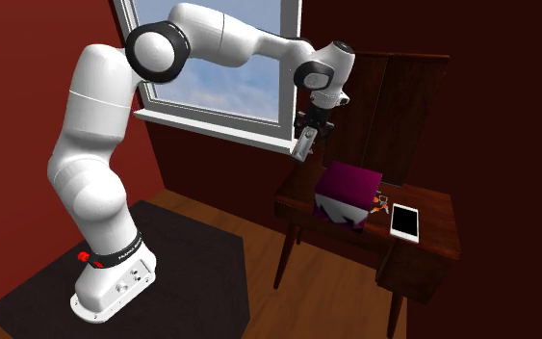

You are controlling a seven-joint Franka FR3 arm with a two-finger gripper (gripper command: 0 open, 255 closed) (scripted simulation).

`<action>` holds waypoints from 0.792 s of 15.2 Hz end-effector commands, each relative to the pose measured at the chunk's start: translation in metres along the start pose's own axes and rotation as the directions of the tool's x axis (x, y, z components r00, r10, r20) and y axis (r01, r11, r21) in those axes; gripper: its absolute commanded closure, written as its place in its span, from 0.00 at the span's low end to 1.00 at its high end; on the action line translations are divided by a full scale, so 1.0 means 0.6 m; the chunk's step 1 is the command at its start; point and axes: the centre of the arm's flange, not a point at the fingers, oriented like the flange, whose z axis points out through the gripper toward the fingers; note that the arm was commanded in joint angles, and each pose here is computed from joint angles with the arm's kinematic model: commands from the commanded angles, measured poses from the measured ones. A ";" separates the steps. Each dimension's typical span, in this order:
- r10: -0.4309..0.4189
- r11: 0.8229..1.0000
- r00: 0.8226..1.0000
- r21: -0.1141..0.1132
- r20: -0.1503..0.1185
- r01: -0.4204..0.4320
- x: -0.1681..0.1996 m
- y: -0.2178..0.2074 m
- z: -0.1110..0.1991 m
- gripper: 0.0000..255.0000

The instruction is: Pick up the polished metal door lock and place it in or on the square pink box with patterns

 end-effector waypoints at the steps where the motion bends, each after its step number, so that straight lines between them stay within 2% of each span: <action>1: 0.000 1.000 1.000 0.000 0.000 0.000 -0.010 0.030 -0.014 1.00; 12: 0.000 1.000 1.000 0.000 0.000 0.000 -0.082 0.252 -0.102 1.00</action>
